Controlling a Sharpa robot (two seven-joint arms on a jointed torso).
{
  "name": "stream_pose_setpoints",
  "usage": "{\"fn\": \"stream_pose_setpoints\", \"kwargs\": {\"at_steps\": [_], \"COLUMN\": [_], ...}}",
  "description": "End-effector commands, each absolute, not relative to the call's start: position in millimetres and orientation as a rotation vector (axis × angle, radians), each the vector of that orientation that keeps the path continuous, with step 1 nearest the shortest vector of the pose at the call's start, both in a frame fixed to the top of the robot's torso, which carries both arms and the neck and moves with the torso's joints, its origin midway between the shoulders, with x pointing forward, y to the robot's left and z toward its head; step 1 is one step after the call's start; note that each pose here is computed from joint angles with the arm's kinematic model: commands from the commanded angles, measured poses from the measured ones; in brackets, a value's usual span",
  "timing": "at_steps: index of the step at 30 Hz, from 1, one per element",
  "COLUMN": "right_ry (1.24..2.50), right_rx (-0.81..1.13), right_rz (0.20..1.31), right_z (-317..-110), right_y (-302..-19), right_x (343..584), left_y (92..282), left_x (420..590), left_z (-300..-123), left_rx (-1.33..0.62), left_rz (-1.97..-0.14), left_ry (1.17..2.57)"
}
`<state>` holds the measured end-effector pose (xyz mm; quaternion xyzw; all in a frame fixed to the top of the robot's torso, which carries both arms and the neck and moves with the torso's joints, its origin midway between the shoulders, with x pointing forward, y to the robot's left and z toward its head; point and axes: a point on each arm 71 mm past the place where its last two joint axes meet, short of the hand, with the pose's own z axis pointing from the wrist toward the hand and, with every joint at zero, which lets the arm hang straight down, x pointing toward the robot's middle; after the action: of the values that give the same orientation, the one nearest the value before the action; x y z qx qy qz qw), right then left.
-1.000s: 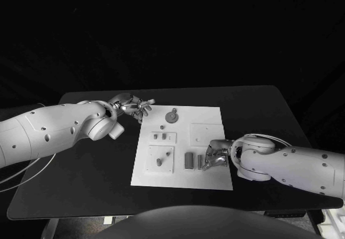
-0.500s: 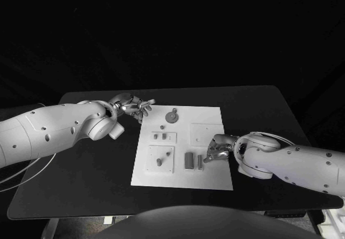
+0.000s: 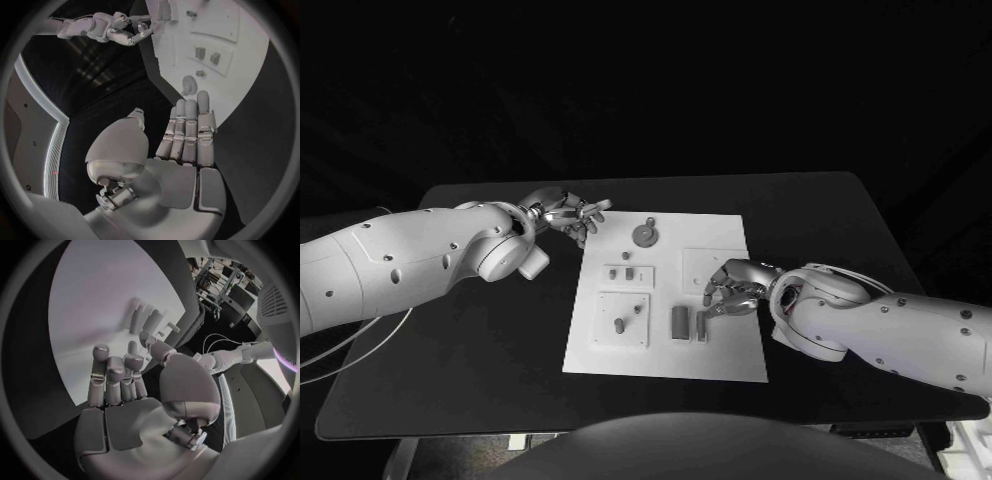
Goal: Assemble the parts on the task board
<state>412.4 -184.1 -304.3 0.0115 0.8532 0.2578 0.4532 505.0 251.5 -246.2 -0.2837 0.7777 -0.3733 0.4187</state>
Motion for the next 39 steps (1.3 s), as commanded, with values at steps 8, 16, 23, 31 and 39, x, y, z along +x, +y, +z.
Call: {"fn": "stream_pose_setpoints", "kwargs": {"at_steps": [8,16,23,31,39], "right_ry": [2.021,2.045,2.081,2.090,2.117], "right_rx": [-0.085,-0.107,-0.122,-0.130,-0.141], "right_rz": [0.698,0.697,0.687,0.690,0.677], "right_z": [-299.6,-302.2,-305.5,-307.6,-310.5], "right_y": [-176.3,-174.0,-173.8,-170.7,-171.8], "right_x": [413.4,413.8,413.5,413.3,413.4], "left_y": [249.3,249.4,250.1,249.2,249.3], "left_x": [504.6,504.6,504.1,504.2,504.3], "left_z": [-245.8,-245.9,-245.8,-245.8,-245.8], "left_rx": [-0.700,-0.700,-0.702,-0.700,-0.700], "left_rz": [-0.950,-0.950,-0.949,-0.952,-0.951], "left_ry": [1.960,1.961,1.962,1.963,1.963]}}
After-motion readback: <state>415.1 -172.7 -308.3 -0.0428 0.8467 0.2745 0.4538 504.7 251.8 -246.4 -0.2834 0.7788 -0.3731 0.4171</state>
